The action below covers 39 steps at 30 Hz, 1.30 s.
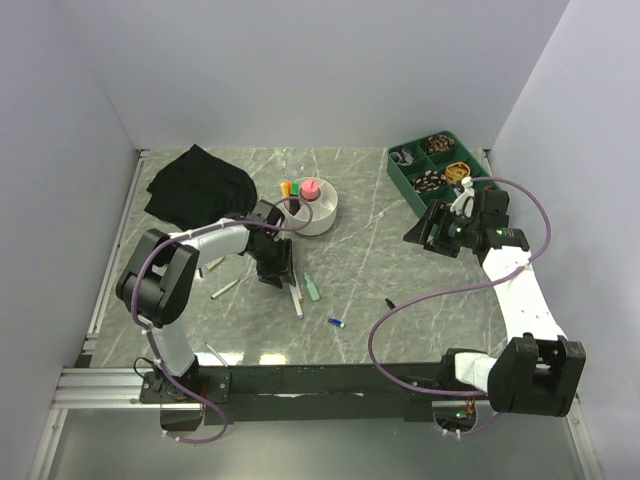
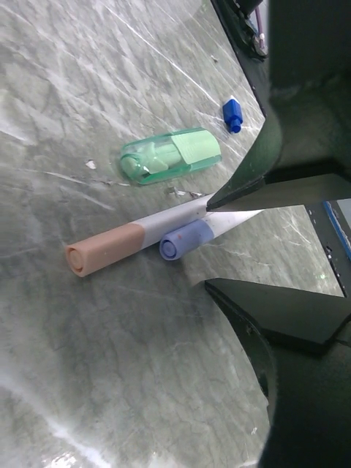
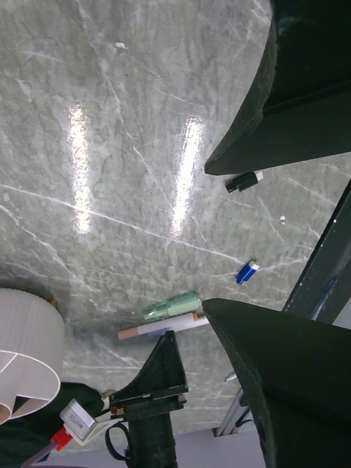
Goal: Sort the stationery into containers
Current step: Pick up the pen from the center of the board.
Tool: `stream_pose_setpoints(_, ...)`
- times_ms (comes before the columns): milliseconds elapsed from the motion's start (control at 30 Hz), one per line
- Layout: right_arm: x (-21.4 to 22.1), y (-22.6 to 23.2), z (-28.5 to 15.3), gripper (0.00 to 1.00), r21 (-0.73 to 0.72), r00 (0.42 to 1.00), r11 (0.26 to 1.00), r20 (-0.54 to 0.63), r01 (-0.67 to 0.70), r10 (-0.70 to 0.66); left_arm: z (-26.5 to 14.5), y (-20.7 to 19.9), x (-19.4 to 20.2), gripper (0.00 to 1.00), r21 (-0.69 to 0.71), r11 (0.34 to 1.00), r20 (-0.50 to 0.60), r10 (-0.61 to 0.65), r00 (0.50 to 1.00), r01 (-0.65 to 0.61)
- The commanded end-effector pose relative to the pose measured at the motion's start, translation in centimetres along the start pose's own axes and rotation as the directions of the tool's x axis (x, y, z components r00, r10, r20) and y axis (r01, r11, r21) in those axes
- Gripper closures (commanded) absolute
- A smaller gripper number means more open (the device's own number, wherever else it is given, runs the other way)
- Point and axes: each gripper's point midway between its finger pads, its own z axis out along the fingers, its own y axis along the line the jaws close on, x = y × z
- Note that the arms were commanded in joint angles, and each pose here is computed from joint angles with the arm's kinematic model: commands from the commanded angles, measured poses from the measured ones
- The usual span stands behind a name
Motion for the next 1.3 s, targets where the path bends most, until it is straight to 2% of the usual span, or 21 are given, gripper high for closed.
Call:
stream_pose_setpoints(0, -1.0, 0.7, -1.0, 0.24, -0.020, 0.999, 1.000, 0.049, 0.016, -0.015, 0.5, 0.7, -0.6, 0.53, -0.077, 0.997, 0.008, -0.004, 1.000, 0.004)
stream_pose_setpoints(300, -0.9, 0.3, -1.3, 0.24, -0.014, 0.999, 1.000, 0.050, 0.001, -0.001, 1.8, 3.2, 0.7, 0.55, -0.187, 0.982, -0.050, -0.039, 0.998, 0.029)
stream_pose_setpoints(833, -1.2, 0.7, -1.5, 0.24, -0.029, 0.998, 0.999, 0.058, -0.016, 0.018, 2.2, 6.3, 1.4, 0.57, -0.316, 0.949, -0.056, -0.018, 0.998, -0.001)
stream_pose_setpoints(1033, -1.5, 0.9, -2.2, 0.24, -0.029, 0.997, 1.000, 0.072, 0.000, 0.002, 3.2, 7.7, 3.1, 0.53, -0.390, 0.921, -0.102, -0.023, 0.995, -0.019)
stream_pose_setpoints(1267, -1.4, 0.8, -2.5, 0.24, -0.025, 0.997, 1.000, 0.076, -0.008, 0.010, 4.0, 8.4, 4.2, 0.54, -0.417, 0.909, -0.126, -0.040, 0.991, -0.016)
